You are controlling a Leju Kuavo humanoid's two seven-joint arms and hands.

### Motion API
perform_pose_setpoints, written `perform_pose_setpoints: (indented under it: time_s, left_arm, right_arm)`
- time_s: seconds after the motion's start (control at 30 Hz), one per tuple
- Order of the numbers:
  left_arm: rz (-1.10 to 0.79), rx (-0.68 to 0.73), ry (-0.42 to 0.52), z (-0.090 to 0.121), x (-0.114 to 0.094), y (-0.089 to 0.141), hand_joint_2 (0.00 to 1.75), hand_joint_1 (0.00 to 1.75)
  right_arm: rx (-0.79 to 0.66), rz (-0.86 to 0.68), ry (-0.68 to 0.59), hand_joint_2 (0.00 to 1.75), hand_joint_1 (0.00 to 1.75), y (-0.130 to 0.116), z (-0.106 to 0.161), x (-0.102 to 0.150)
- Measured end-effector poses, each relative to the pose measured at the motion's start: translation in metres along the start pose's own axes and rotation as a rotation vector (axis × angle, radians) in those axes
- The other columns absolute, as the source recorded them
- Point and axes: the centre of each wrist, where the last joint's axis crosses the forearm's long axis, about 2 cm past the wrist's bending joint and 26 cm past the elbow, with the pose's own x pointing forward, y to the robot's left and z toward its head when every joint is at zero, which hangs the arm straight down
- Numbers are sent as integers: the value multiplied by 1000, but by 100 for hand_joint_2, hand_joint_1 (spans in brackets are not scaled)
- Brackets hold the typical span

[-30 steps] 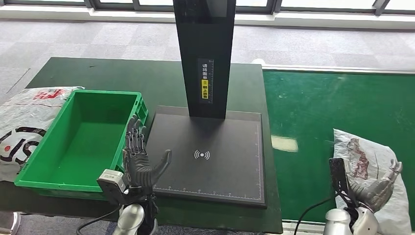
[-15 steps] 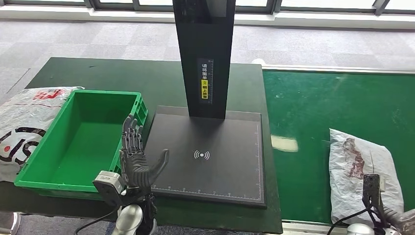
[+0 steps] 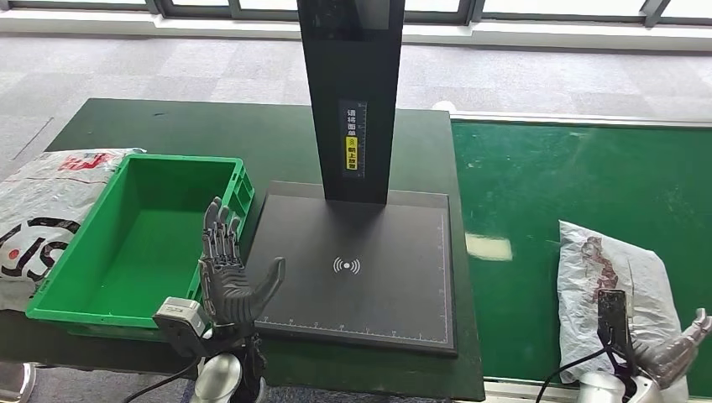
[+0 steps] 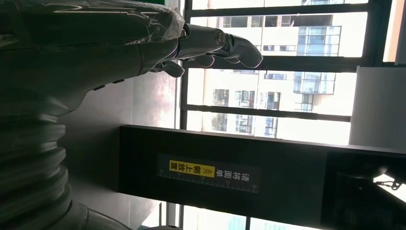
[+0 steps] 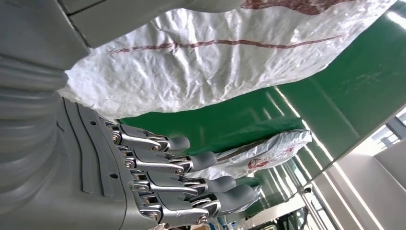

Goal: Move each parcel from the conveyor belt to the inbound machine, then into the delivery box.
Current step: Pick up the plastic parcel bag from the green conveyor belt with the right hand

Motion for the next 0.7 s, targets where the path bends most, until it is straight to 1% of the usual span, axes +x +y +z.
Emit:
perform_pose_setpoints:
  time_s: [0.2, 0.47, 0.7]
  left_arm:
    - [0, 0, 0, 0, 0, 0, 175, 0]
    - [0, -3, 0, 0, 0, 0, 175, 0]
    - [3, -6, 1, 0, 0, 0, 175, 0]
  right_arm:
    - [18, -22, -17, 175, 0, 6, -1, 9]
    - [30, -5, -70, 175, 0, 7, -8, 24]
    - [46, 23, -58, 175, 0, 8, -10, 31]
